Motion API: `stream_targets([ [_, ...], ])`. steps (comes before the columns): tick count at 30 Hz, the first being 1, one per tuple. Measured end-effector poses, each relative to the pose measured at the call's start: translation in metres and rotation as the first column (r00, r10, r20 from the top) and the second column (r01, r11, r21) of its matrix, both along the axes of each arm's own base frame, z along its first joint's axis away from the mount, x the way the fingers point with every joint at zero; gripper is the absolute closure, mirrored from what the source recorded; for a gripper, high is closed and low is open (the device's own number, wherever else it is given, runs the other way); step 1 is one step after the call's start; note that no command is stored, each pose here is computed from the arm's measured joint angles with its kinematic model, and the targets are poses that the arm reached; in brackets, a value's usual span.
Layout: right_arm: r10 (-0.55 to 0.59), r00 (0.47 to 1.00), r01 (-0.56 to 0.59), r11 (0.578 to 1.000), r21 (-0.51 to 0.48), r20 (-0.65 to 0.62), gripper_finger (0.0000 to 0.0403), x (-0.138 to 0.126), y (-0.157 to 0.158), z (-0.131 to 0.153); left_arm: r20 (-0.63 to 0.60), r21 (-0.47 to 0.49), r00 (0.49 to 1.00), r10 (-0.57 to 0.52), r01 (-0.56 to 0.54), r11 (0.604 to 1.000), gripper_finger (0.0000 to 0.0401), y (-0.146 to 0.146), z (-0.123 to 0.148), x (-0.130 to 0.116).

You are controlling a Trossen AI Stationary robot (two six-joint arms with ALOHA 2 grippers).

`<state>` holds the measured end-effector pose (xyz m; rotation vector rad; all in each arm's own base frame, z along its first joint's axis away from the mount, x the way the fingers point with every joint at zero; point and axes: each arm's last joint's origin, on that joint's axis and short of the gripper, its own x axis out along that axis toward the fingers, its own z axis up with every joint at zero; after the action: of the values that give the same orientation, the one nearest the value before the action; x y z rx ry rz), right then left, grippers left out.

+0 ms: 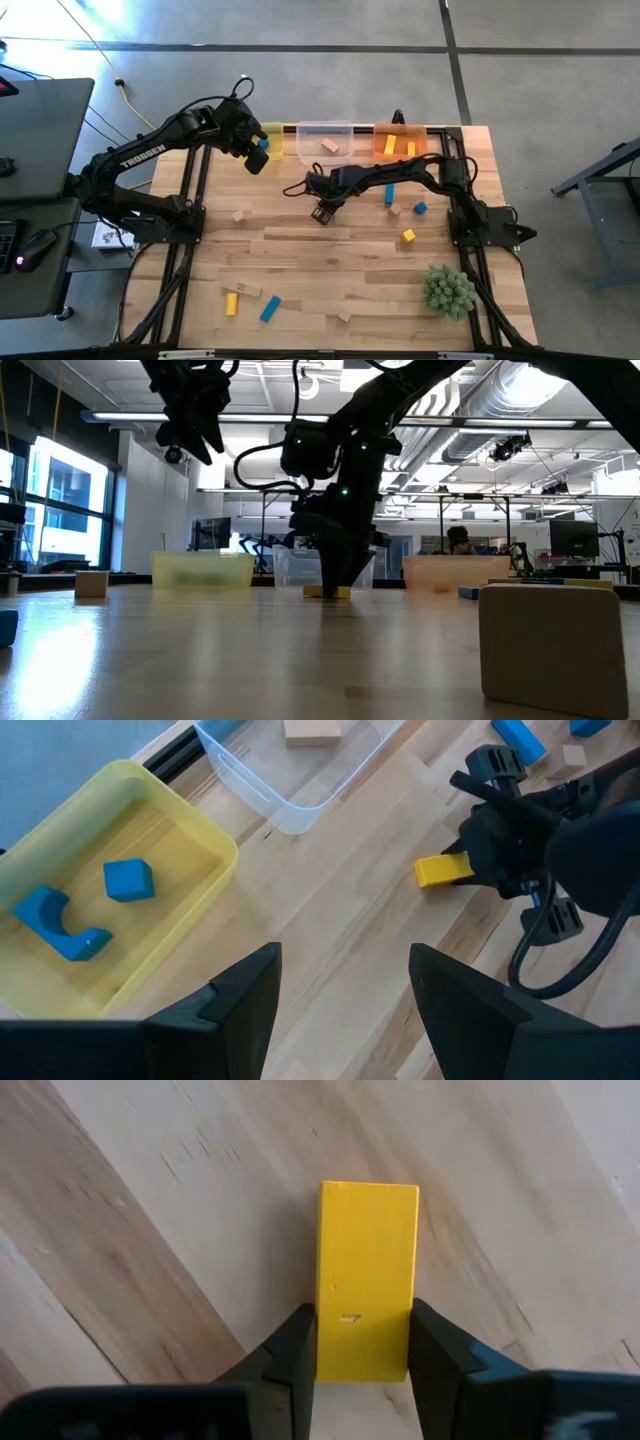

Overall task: Sort & place blocks by color
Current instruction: Put the yellow block into the orange bin

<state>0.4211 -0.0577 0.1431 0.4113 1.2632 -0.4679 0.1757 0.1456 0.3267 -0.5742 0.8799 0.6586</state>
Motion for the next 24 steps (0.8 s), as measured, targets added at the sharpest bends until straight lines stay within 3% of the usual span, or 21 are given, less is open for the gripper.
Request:
stream_targets([
  [12, -0.047, 0.999, 0.046, 0.993, -0.108, -0.007, 0.0307, -0.023, -0.011, 0.051, 0.002, -0.003, 1.0, 0.0, 0.0, 1.0, 0.019, 0.0, 0.0, 0.0],
  [24, -0.132, 0.987, 0.104, 0.96, -0.261, -0.093, 0.0307, -0.063, -0.051, 0.094, -0.011, 0.014, 0.999, -0.034, 0.035, 0.999, 0.019, 0.0, 0.0, 0.0],
])
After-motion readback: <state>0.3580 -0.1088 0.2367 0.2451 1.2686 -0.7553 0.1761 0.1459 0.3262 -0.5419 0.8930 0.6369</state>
